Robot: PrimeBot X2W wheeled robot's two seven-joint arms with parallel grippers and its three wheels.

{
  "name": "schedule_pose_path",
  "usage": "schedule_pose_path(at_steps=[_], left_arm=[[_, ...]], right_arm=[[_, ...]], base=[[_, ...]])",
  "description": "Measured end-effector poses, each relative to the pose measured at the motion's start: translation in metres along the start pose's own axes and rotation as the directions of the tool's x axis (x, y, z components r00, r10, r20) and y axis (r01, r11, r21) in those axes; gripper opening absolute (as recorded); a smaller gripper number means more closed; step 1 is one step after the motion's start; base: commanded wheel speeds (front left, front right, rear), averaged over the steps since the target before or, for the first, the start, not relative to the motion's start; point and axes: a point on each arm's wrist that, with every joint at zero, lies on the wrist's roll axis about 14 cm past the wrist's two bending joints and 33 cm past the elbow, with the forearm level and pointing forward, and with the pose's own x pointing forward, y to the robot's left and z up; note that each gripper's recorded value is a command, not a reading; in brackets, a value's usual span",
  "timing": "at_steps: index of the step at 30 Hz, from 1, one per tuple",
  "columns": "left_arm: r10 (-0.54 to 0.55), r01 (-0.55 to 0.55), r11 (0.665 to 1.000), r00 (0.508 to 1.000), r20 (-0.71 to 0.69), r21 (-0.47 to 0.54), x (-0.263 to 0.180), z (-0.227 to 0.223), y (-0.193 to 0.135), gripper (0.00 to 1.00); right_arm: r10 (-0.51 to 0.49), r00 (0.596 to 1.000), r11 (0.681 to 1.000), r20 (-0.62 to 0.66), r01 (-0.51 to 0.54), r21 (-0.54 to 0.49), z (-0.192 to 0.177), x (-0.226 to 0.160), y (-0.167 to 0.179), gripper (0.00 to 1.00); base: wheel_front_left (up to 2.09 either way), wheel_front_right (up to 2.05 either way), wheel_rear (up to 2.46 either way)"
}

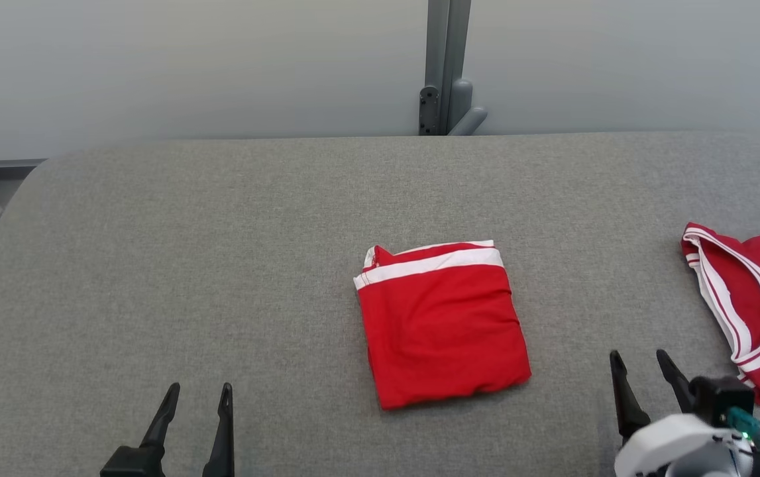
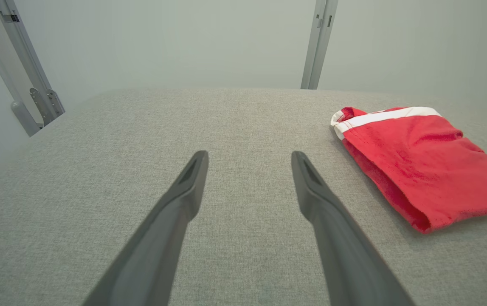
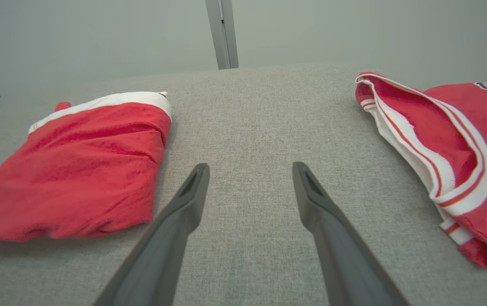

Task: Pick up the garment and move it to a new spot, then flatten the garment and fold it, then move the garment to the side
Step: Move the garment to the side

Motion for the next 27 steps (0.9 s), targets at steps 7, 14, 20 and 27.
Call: schedule_pose_path(at_steps=[7, 14, 20, 27], left_arm=[[-0.023, 0.023, 1.0, 1.0, 0.016, 0.001, 0.016, 0.007, -0.006, 1.0], [-0.044, 0.044, 0.999, 0.999, 0.012, -0.002, 0.04, 0.006, -0.013, 1.0], [0.0, 0.0, 1.0, 1.0, -0.014, -0.021, 0.042, -0.001, 0.0, 1.0], [0.037, -0.038, 0.999, 0.999, -0.032, -0.018, 0.042, -0.006, 0.011, 1.0]], right_arm=[[0.144, 0.987, 0.986, -0.07, -0.137, 0.096, 0.037, 0.053, 0.041, 1.0], [0.28, 0.883, 0.96, -0.377, -0.253, 0.119, 0.019, 0.088, 0.076, 1.0], [0.295, 0.794, 0.953, -0.532, -0.283, 0.106, -0.021, 0.104, 0.089, 1.0], [0.332, 0.721, 0.942, -0.608, -0.28, 0.183, -0.055, 0.108, 0.11, 1.0]], base=[[0.0, 0.0, 0.0], [0.0, 0.0, 0.0], [0.0, 0.0, 0.0], [0.0, 0.0, 0.0]])
